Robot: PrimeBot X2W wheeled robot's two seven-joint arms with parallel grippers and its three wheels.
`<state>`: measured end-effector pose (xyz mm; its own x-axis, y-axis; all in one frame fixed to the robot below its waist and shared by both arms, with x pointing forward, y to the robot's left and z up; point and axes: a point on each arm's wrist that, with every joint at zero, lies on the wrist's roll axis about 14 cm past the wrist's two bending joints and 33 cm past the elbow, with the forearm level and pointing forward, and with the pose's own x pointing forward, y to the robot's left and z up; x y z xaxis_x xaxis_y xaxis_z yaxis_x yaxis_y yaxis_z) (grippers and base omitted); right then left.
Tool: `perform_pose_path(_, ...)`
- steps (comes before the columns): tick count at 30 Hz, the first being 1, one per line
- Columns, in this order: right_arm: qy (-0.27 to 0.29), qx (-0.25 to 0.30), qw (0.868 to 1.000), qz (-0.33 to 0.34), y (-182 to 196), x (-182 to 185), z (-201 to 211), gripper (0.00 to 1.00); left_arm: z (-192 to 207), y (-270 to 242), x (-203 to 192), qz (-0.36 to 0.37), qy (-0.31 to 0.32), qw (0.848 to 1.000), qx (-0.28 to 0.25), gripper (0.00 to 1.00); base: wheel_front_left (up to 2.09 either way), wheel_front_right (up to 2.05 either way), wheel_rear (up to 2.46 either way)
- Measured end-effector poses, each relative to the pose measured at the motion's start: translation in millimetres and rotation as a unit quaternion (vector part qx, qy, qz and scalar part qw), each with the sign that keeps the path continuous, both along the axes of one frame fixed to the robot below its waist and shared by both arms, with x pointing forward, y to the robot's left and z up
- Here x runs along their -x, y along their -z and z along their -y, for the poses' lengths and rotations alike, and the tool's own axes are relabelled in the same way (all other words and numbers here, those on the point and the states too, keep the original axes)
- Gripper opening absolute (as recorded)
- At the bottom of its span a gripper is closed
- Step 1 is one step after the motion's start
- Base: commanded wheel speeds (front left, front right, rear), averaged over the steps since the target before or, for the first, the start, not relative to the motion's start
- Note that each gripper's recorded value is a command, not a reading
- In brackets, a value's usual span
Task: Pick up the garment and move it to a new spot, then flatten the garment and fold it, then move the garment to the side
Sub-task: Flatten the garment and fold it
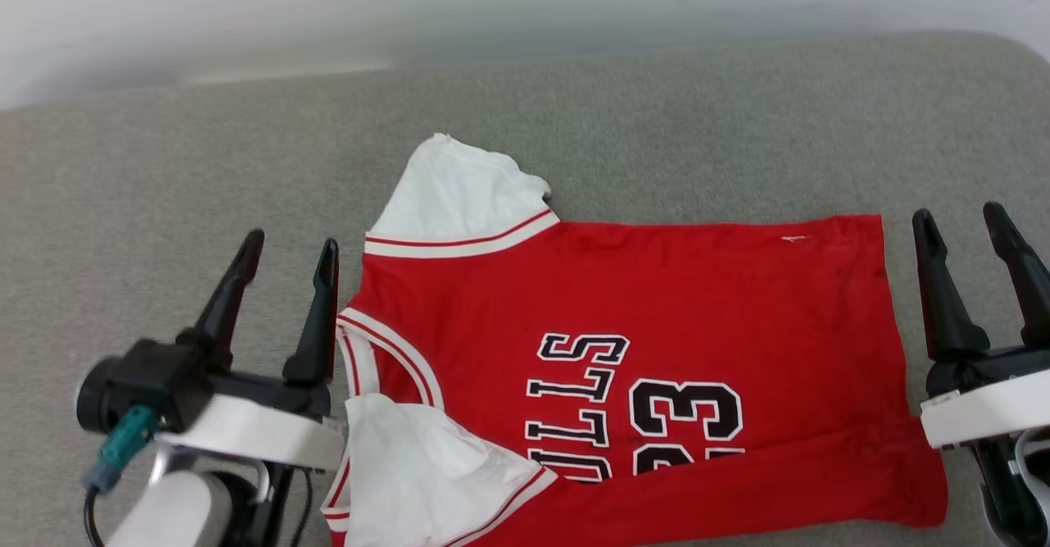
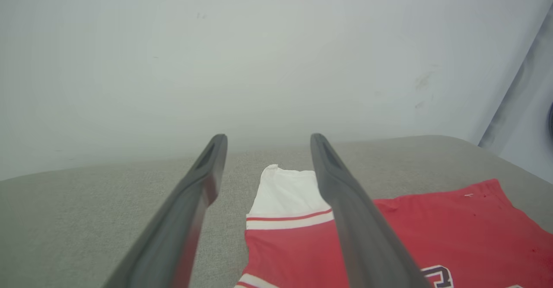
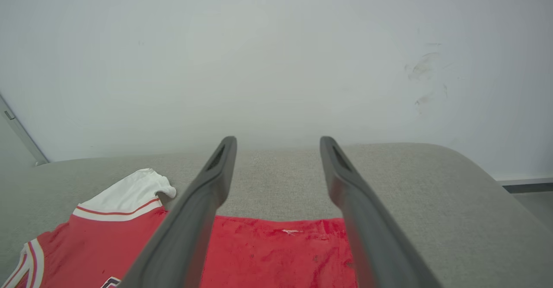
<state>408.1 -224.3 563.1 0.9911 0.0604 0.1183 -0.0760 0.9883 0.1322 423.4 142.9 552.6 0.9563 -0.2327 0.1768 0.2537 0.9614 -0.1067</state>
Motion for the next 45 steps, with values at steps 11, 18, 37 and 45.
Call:
perform_pose_path(11, 0.032, 0.013, 0.999, -0.029, 28.9, -25.9, 16.7, 1.0, 38.8, 36.6, -106.2, -0.13, 0.143, 0.974, -0.116, 1.0, 0.0, 0.0, 0.0)
perform_pose_path(18, 0.064, 0.012, 0.996, -0.063, 59.3, -26.9, 32.8, 1.0, 46.8, 84.4, -158.4, -0.31, 0.18, 0.916, -0.181, 1.0, 0.0, 0.0, 0.0)
perform_pose_path(37, 0.122, 0.015, 0.985, -0.117, 111.4, -18.0, 60.6, 1.0, 68.1, 175.6, -194.2, -0.526, 0.199, 0.787, -0.255, 1.0, 0.0, 0.0, 0.0)
perform_pose_path(45, 0.123, 0.019, 0.984, -0.127, 118.9, -18.7, 62.4, 1.0, 68.1, 182.3, -190.6, -0.536, 0.197, 0.787, -0.234, 0.0, 0.0, 0.0, 0.0)
